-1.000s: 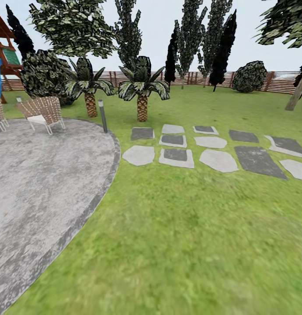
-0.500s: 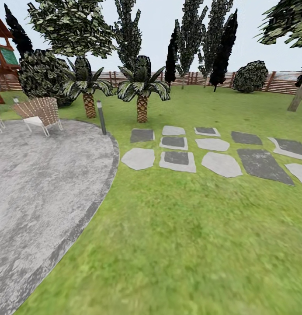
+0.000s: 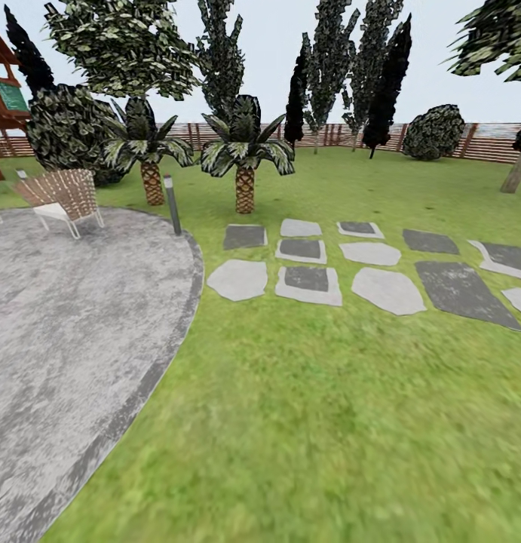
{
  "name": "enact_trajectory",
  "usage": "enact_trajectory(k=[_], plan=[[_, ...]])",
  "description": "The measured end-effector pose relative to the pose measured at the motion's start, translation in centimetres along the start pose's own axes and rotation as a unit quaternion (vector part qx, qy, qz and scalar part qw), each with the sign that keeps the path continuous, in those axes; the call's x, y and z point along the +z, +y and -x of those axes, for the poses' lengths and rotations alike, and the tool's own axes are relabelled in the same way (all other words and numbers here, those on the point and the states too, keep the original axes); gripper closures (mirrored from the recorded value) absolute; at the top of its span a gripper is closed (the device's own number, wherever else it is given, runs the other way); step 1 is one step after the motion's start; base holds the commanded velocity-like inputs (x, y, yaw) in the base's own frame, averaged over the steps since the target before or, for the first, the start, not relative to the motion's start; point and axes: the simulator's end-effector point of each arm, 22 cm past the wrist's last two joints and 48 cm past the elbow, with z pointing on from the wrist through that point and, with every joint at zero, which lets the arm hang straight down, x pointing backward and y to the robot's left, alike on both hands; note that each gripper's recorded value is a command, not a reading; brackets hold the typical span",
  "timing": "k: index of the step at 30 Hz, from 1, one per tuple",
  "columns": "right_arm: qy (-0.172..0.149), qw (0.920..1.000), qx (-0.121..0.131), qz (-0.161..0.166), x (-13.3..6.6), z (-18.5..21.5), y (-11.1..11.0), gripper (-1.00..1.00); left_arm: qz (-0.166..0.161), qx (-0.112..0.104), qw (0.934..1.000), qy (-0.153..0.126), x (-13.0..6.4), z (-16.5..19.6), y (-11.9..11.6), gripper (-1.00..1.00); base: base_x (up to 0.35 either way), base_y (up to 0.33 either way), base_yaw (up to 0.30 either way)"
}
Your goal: Take the three Easter eggs out of the wicker basket on the lawn in the garden, then place them on the lawn next to a single tree (choose any tree) so that all three eggs are next to the same tree and none are left in the basket.
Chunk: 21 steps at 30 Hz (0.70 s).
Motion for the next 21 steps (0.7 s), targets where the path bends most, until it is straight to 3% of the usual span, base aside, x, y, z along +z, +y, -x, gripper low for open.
enact_trajectory(k=[21], plan=[[0.003, 1.0, 0.001, -0.001, -0.03, -0.28, -0.11, -1.0, 0.0, 0.0, 1.0, 0.0, 0.0, 0.0, 0.0, -1.0, 0.325, 0.0, 0.0]])
